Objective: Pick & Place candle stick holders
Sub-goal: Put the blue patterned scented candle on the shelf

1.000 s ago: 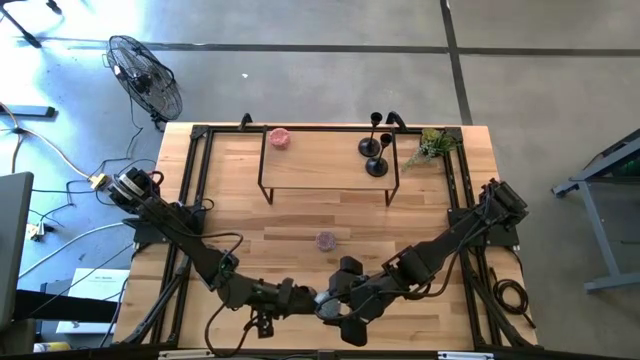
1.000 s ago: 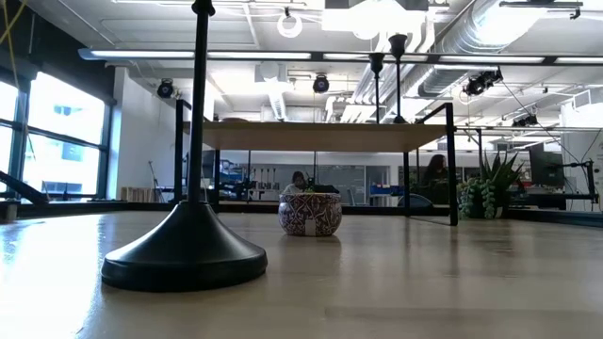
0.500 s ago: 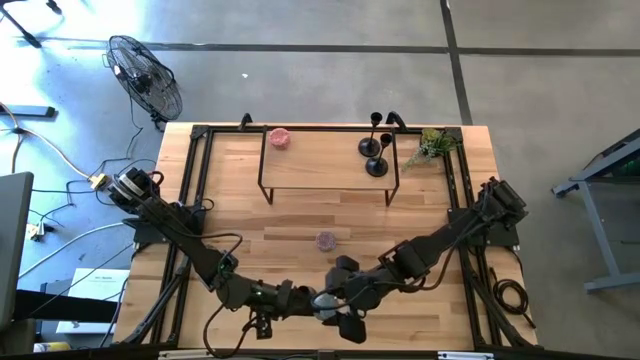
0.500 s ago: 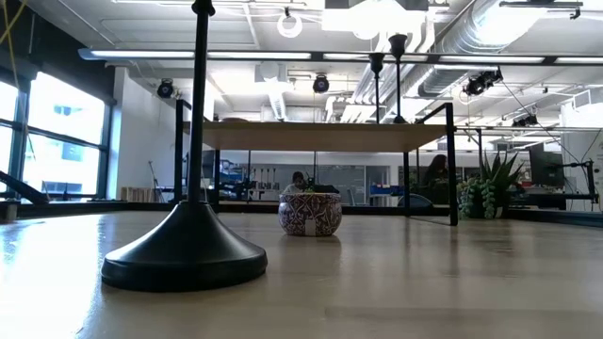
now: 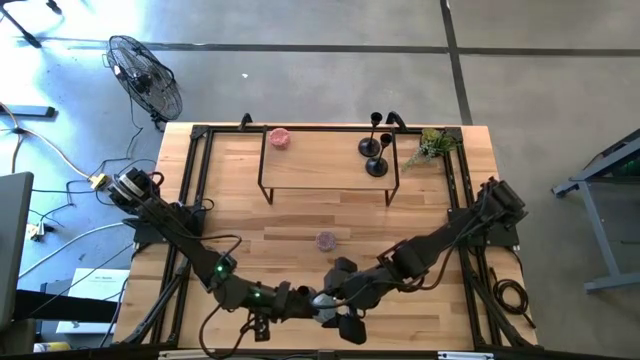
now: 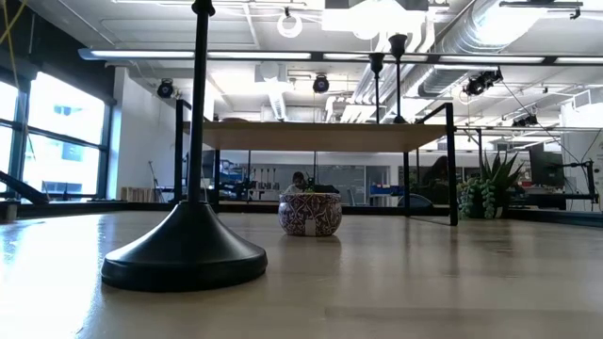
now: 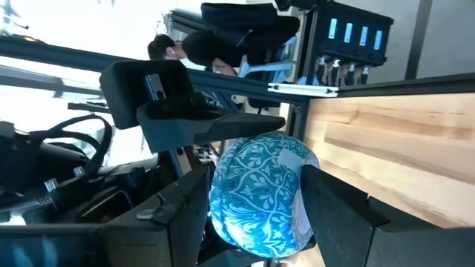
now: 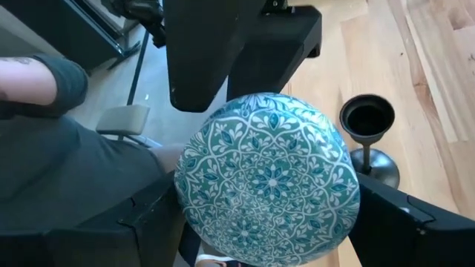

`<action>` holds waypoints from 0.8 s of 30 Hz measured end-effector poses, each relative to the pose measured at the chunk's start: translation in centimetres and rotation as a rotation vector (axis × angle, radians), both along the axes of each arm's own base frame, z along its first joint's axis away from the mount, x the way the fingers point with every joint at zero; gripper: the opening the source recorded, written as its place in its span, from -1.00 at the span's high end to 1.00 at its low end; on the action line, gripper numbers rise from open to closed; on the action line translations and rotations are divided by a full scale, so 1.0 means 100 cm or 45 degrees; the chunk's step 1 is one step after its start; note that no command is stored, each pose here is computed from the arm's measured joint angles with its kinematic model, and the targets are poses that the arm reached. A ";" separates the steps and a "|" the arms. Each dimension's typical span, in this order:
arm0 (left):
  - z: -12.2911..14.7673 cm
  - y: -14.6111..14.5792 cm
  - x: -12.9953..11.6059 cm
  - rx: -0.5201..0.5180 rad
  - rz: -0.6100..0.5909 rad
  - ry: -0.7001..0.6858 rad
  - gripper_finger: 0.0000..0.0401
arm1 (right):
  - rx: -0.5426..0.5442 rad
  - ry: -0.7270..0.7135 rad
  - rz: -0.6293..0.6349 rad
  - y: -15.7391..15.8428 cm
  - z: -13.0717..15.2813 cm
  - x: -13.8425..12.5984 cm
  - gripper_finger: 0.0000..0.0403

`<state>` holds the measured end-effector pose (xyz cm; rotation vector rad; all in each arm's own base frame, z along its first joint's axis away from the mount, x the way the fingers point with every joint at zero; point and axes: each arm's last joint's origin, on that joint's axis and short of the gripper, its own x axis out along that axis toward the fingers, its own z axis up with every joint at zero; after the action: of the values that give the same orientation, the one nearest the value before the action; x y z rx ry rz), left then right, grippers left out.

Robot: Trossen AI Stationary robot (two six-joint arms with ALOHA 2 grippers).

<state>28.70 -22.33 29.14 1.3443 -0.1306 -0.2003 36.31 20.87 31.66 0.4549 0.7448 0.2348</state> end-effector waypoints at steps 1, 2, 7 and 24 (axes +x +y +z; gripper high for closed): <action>0.000 0.000 0.000 -0.009 0.000 0.006 -0.01 | -0.004 0.003 0.002 0.000 -0.001 0.000 -0.46; -0.001 0.000 0.000 -0.015 0.000 0.010 -0.01 | -0.007 0.003 0.004 0.000 -0.001 0.000 -0.46; -0.001 0.000 0.000 -0.002 -0.058 0.009 -0.01 | -0.008 -0.011 0.019 0.001 -0.001 0.001 -0.46; -0.003 0.000 0.000 -0.007 -0.055 0.044 -0.01 | -0.016 -0.014 0.014 0.001 -0.002 0.001 -0.46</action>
<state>28.75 -22.34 28.86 1.3325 -0.1311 -0.2598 36.45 20.93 31.46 0.4373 0.7376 0.2430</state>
